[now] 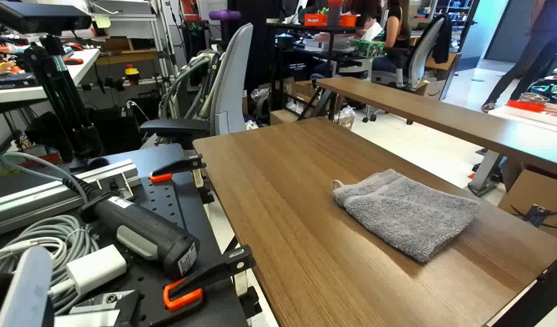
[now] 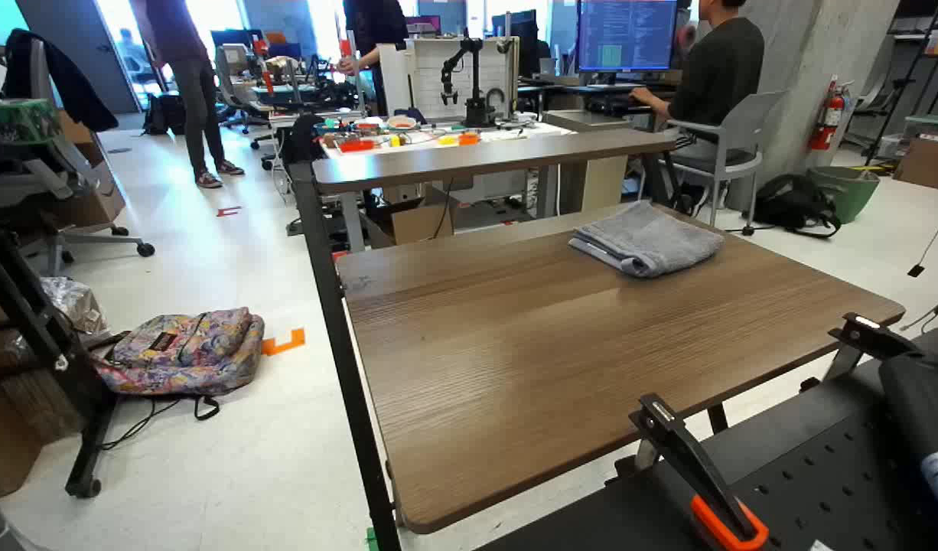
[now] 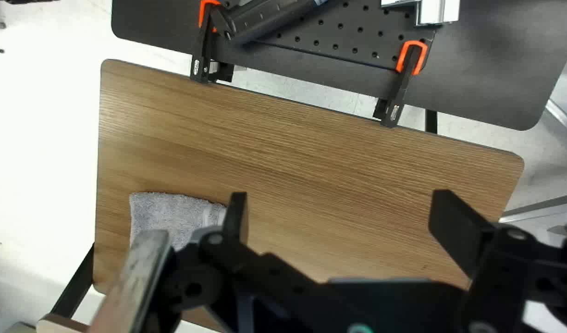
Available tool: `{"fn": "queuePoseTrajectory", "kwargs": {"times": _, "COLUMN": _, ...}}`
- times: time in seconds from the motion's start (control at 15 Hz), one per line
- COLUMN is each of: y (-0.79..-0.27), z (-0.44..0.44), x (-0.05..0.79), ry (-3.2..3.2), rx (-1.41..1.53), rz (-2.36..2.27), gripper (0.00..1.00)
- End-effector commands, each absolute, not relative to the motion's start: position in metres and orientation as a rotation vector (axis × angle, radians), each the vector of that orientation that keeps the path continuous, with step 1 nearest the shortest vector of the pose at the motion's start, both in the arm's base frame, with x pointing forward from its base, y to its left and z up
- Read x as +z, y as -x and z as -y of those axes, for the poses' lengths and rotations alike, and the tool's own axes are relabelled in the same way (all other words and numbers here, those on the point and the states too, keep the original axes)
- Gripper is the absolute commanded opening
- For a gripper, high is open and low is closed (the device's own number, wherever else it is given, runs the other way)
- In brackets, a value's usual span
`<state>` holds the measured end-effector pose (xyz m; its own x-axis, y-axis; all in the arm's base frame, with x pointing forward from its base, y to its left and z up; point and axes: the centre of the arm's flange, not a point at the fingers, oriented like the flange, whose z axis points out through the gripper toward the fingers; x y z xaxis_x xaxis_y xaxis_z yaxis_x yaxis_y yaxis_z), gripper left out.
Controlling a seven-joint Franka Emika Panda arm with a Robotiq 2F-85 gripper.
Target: Move the grey towel forwards.
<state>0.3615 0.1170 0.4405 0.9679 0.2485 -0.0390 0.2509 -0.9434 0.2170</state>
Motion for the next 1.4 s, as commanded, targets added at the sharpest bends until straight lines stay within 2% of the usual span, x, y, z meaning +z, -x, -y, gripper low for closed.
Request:
{"fn": "queuePoseTrajectory", "kwargs": {"times": 0.0, "y": -0.361, "z": -0.117, "x": 0.441, "ry": -2.896, "rx": -0.016, "rz": -0.372, "gripper": 1.00}}
{"fn": "queuePoseTrajectory", "kwargs": {"times": 1.07, "y": -0.361, "z": -0.117, "x": 0.441, "ry": -2.896, "rx": -0.016, "rz": -0.372, "gripper": 1.00}}
{"fn": "queuePoseTrajectory", "kwargs": {"times": 1.33, "y": -0.393, "z": -0.122, "x": 0.423, "ry": -2.911, "rx": 0.084, "rz": -0.252, "gripper": 1.00}}
